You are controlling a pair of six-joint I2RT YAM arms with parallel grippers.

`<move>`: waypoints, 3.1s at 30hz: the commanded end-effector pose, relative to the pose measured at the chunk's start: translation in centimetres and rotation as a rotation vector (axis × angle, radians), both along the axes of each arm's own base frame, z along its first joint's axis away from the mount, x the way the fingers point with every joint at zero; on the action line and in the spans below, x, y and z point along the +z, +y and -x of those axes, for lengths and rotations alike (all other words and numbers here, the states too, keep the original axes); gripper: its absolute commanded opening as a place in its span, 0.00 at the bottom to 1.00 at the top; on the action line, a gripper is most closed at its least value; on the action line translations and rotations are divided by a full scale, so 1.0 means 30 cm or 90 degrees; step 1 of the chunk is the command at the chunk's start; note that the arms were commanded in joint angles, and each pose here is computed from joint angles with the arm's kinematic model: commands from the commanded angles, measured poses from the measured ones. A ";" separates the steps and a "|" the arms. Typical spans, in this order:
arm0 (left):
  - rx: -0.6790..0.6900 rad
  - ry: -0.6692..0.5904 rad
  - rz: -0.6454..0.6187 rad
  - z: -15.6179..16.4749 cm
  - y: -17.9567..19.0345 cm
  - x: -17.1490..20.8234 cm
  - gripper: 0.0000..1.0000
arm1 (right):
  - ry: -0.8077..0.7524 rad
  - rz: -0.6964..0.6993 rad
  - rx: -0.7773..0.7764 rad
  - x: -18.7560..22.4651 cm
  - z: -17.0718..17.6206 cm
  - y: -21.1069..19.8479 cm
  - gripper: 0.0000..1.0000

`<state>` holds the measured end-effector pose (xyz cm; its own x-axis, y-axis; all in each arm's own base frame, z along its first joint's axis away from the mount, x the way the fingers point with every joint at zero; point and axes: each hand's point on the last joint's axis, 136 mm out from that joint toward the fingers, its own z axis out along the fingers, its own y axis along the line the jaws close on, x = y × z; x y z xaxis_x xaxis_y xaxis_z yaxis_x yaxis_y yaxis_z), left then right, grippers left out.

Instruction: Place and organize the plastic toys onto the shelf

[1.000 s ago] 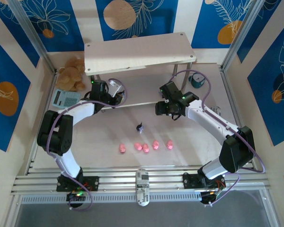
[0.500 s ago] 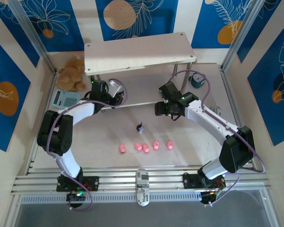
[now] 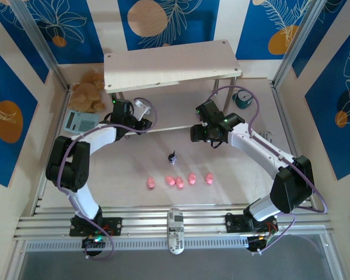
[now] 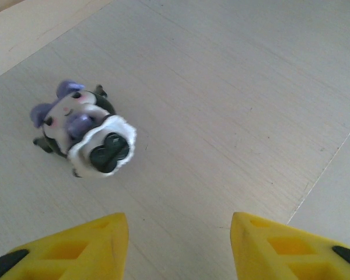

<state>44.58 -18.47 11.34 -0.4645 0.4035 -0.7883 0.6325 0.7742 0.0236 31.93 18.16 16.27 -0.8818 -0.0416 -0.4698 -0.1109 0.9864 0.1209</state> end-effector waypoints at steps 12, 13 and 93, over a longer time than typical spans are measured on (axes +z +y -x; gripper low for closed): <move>0.170 -0.023 0.094 -0.084 0.081 0.190 0.49 | 0.000 -0.005 -0.007 0.015 0.001 0.014 0.68; 0.184 -0.019 0.099 -0.087 0.087 0.194 0.49 | -0.001 -0.006 -0.006 0.015 -0.001 0.016 0.68; 0.194 0.042 0.075 0.172 -0.014 0.145 0.01 | -0.016 -0.039 -0.017 0.004 0.006 -0.030 0.68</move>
<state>41.05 -18.51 15.26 -0.5889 0.1467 -0.7948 0.3517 0.9319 -0.0886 32.20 17.24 15.66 -0.8772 0.0016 -0.4801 -0.0823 0.9847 0.1537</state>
